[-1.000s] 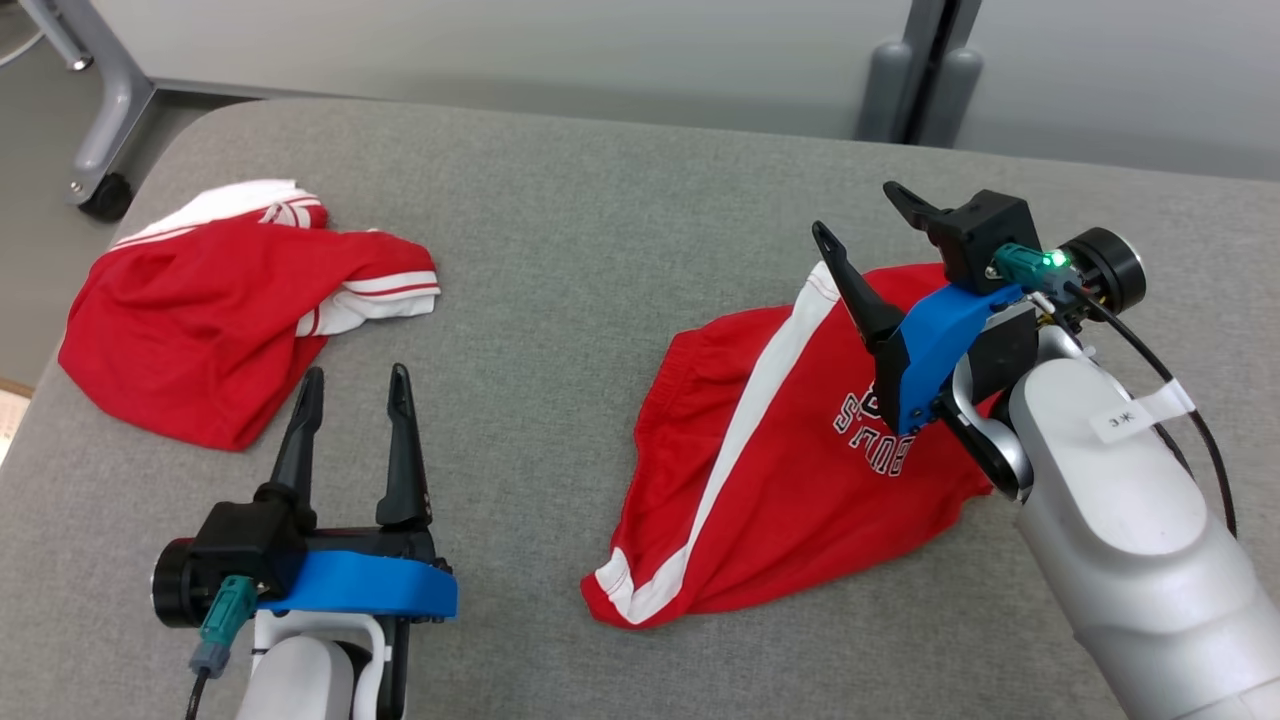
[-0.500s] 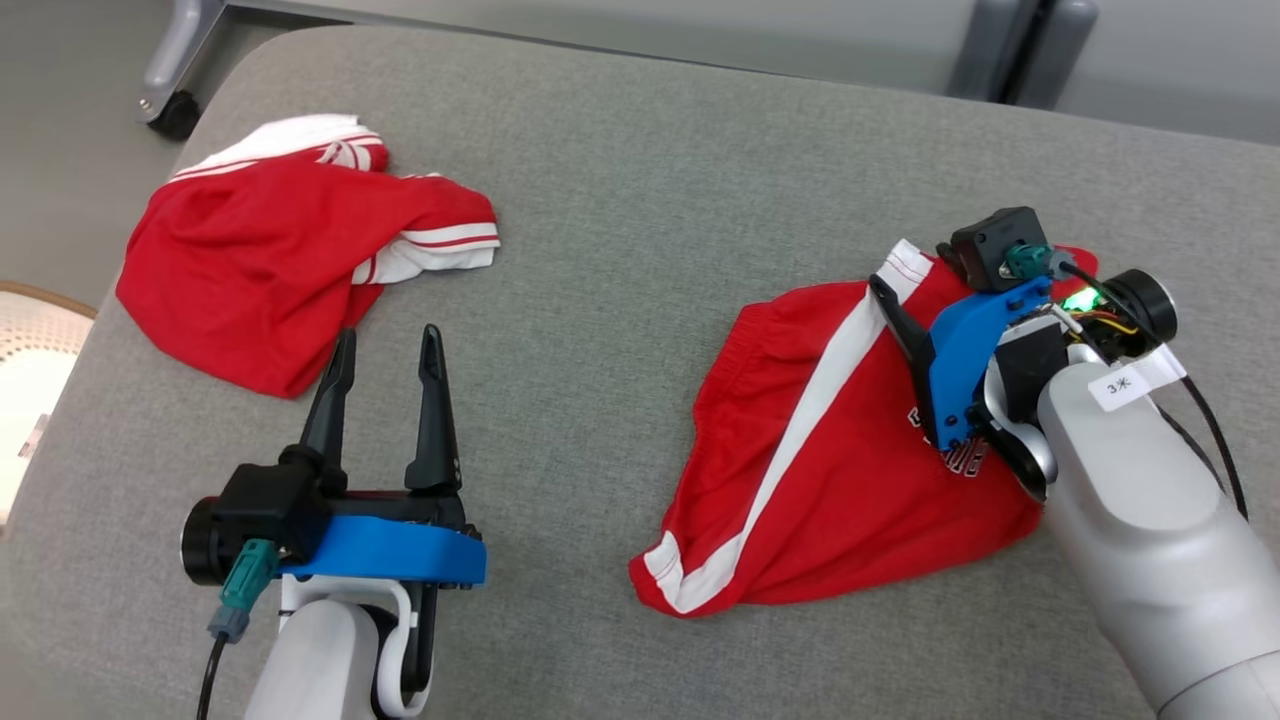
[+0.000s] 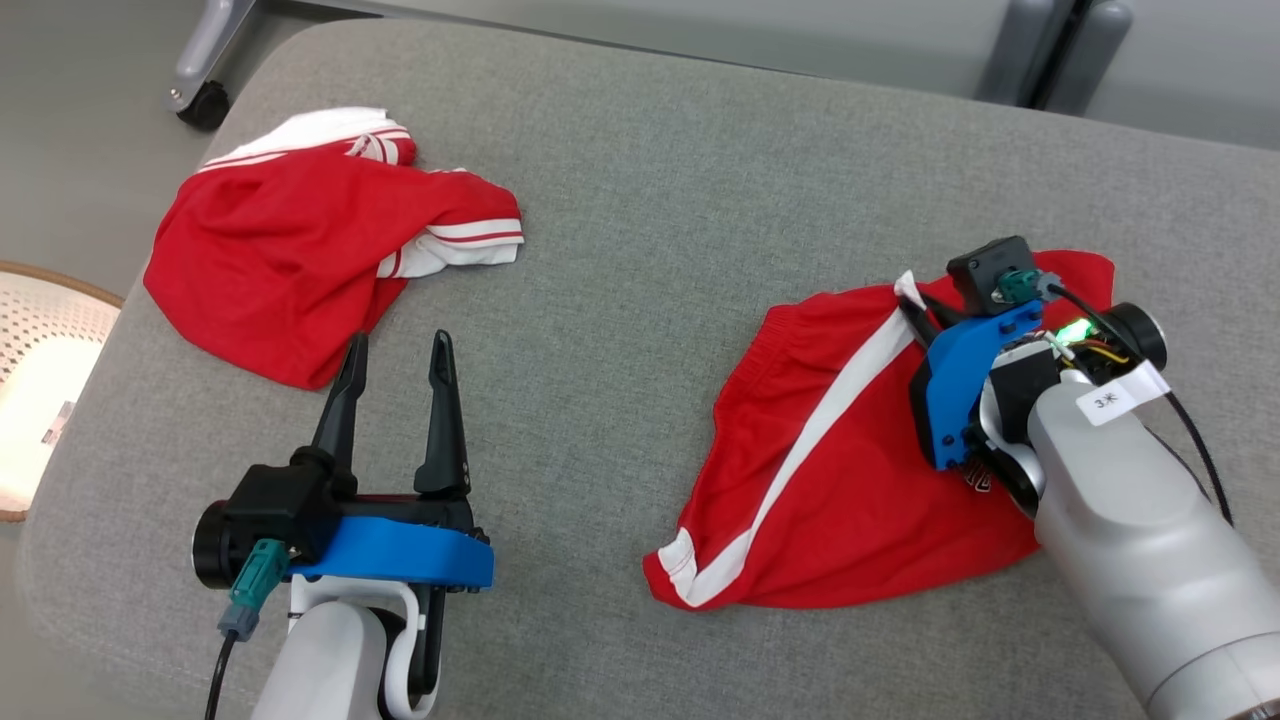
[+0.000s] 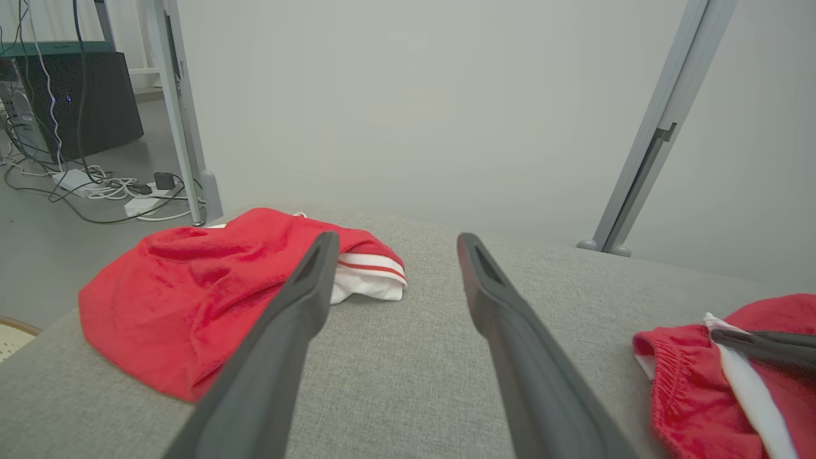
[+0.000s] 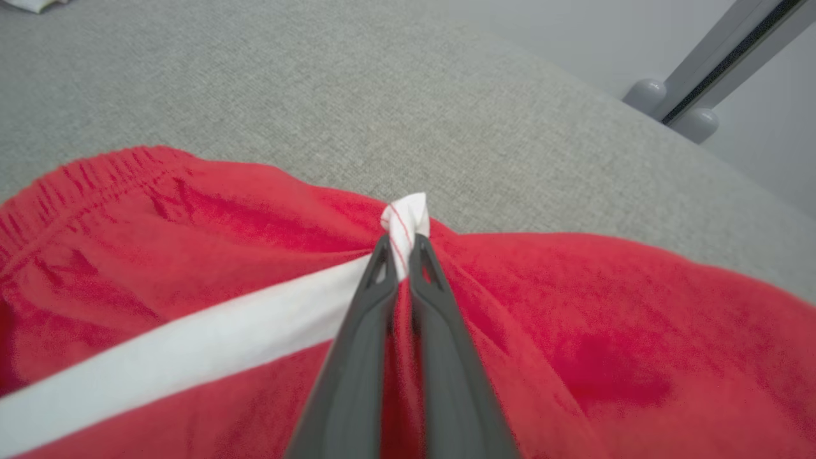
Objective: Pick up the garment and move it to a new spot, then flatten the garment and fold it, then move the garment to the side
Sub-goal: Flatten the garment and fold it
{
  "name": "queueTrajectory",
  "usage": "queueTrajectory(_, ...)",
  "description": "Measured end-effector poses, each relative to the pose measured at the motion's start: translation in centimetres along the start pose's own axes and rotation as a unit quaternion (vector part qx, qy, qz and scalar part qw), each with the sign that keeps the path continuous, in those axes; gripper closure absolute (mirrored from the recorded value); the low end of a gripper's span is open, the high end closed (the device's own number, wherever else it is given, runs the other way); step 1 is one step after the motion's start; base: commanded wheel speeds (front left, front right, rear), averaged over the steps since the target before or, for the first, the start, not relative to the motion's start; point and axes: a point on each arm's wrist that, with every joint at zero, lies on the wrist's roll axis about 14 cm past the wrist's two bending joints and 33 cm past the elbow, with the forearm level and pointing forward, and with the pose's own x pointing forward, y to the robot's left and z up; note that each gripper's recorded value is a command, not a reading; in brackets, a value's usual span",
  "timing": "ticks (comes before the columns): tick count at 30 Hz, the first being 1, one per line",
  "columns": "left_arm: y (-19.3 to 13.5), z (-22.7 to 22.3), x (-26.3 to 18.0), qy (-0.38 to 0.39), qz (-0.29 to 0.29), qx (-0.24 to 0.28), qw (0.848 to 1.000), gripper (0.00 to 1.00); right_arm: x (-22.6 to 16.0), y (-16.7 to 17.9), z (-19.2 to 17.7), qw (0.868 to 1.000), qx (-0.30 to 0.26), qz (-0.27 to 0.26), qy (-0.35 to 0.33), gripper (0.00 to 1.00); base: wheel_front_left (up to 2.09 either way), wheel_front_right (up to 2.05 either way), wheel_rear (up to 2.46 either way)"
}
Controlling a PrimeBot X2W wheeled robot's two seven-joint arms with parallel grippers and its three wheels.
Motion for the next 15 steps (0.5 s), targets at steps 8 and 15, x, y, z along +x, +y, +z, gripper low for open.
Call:
queueTrajectory(8,-0.7,1.0,-0.2,-0.015,-0.011,0.001,1.0,0.0,-2.2,-2.7,6.7,0.99,-0.001,-0.038,-0.134,1.0,0.0,0.0,0.0)
queueTrajectory(15,-1.2,1.2,-0.6,-0.019,-0.023,0.003,1.0,0.0,-4.6,-2.6,9.3,0.98,-0.01,-0.048,-0.193,1.0,0.0,0.0,0.0)
